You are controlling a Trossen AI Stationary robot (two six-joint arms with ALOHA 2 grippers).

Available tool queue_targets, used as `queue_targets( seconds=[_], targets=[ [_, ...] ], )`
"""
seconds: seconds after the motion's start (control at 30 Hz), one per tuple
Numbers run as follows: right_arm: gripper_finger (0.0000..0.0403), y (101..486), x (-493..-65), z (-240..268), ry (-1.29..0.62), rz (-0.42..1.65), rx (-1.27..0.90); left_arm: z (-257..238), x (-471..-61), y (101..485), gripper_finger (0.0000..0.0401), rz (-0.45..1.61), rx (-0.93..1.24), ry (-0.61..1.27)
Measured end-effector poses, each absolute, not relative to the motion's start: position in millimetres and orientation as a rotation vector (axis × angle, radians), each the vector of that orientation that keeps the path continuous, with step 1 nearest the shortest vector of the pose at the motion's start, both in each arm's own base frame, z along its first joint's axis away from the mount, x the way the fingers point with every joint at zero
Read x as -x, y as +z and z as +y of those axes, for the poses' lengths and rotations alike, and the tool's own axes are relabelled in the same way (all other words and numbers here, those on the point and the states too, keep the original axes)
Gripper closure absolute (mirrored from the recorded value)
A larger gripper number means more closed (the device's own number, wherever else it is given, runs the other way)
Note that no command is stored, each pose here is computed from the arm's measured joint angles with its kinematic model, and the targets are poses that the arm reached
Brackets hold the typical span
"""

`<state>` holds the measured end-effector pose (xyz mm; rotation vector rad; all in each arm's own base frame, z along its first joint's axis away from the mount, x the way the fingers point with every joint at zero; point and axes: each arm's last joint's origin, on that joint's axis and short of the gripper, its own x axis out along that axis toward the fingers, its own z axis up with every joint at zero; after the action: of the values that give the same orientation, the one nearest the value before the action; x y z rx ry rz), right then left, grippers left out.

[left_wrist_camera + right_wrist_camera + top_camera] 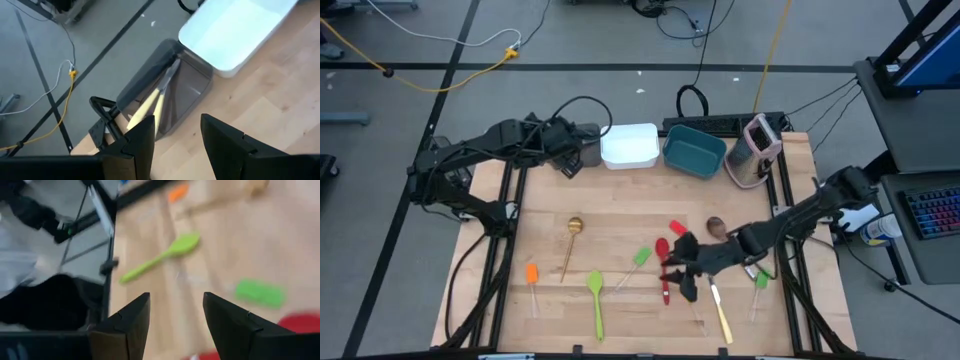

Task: Pick & Place Kitchen Items
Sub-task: Put the yellow table knife into the black bin

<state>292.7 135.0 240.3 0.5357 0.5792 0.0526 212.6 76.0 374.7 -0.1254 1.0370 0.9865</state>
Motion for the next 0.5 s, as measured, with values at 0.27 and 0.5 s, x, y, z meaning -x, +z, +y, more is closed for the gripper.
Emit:
queue_targets(
  seconds=[0.27, 0.5],
  targets=[
    [0.0222, 218, -293, 149, 0.016, 0.775, -0.917, 79, -219, 379, 0.0235, 0.955, 0.095, 1.0],
    [0.0222, 213, -279, 167, -0.069, 0.929, -1.189, 80, -226, 382, 0.0235, 0.897, 0.072, 0.976]
  ],
)
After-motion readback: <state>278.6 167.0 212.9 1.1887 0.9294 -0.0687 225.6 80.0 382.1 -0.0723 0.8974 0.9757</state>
